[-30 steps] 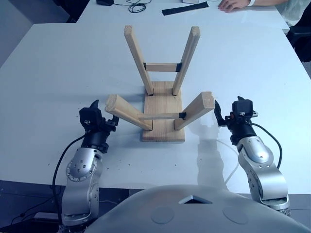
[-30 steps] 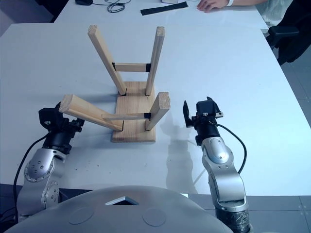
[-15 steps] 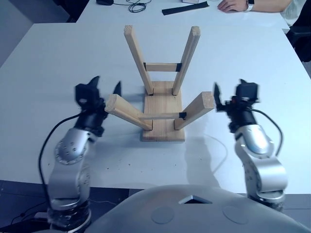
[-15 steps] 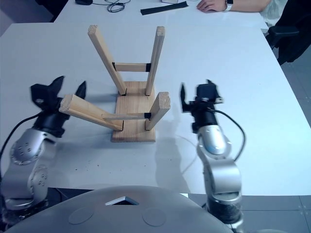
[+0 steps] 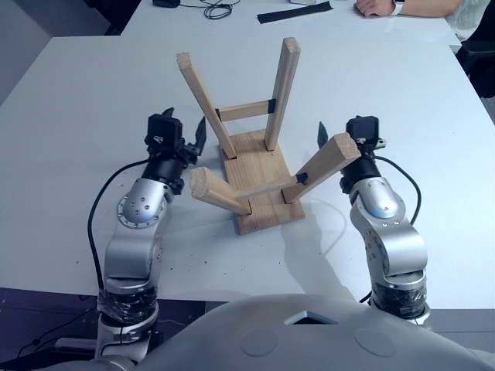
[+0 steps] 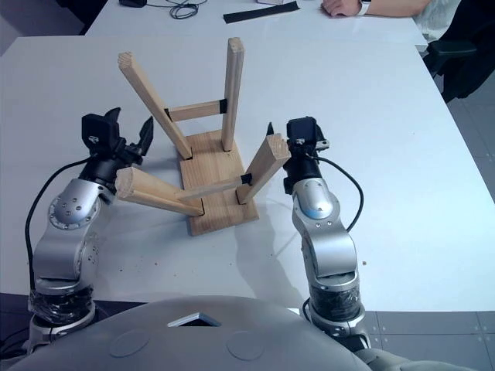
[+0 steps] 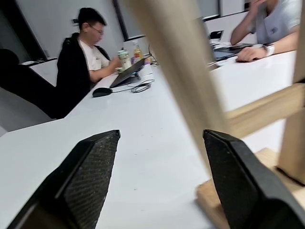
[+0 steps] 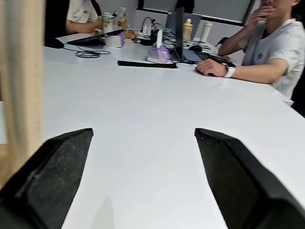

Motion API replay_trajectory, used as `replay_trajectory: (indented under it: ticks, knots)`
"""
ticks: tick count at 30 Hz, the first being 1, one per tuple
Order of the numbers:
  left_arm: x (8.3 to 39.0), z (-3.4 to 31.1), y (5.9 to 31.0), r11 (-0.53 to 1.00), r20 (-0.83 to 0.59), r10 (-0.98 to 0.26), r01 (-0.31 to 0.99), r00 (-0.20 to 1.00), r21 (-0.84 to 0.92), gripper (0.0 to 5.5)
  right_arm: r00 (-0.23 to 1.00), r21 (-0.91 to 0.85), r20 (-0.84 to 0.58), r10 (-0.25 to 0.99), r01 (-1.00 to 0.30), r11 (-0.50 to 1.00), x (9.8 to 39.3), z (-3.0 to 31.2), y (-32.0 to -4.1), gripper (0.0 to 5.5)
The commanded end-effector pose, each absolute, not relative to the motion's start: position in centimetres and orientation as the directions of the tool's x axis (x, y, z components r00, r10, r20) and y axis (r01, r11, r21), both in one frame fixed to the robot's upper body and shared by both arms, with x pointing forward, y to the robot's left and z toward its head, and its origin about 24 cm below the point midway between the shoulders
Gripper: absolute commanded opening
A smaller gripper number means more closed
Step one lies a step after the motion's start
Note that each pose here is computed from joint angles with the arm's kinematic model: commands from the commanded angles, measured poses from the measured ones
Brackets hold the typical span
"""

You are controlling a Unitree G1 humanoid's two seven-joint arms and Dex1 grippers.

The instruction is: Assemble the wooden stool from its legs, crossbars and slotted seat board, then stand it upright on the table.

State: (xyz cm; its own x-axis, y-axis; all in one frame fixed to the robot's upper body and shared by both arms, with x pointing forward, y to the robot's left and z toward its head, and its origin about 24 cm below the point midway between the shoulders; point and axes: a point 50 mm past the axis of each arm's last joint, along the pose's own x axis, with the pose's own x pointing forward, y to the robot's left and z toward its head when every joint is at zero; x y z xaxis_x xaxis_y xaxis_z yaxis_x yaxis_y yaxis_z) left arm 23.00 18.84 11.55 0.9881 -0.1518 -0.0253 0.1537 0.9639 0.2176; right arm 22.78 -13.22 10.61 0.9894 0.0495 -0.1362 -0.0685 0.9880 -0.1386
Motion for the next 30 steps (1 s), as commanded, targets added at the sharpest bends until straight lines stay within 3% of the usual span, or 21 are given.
replay_trajectory:
  ticks: [1, 5, 10, 18, 23, 30]
  knots:
    - [22.1, 10.1, 20.0, 0.949, -0.091, -0.217, 0.231, 0.972, 0.212, 3.23, 0.988, -0.227, -0.153, 0.02, -0.055, 0.972, 23.1, 9.5, -15.7, 3.93]
    - [19.7, 8.2, 20.5, 0.907, -0.232, -0.311, 0.36, 0.922, 0.217, 3.23, 0.984, -0.33, -0.167, 0.055, -0.108, 0.938, 23.0, 8.1, -17.7, 3.93]
    - [17.9, 5.9, 20.9, 0.831, -0.385, -0.384, 0.496, 0.839, 0.252, 3.23, 0.957, -0.456, -0.209, 0.202, -0.278, 0.845, 21.6, 5.9, -19.0, 3.93]
    - [19.2, 3.4, 19.2, 0.778, -0.403, -0.437, 0.563, 0.804, 0.279, 3.23, 0.728, -0.596, -0.283, 0.625, -0.644, 0.479, 19.1, 2.6, -15.6, 3.93]
    - [19.9, 2.3, 18.2, 0.708, -0.41, -0.522, 0.648, 0.748, 0.282, 3.23, 0.656, -0.577, -0.261, 0.708, -0.694, 0.431, 18.7, 2.8, -14.4, 3.93]
    - [23.0, 1.8, 15.2, 0.68, -0.332, -0.608, 0.689, 0.721, 0.251, 3.23, 0.673, -0.549, -0.218, 0.707, -0.684, 0.481, 19.5, 3.0, -13.0, 3.93]
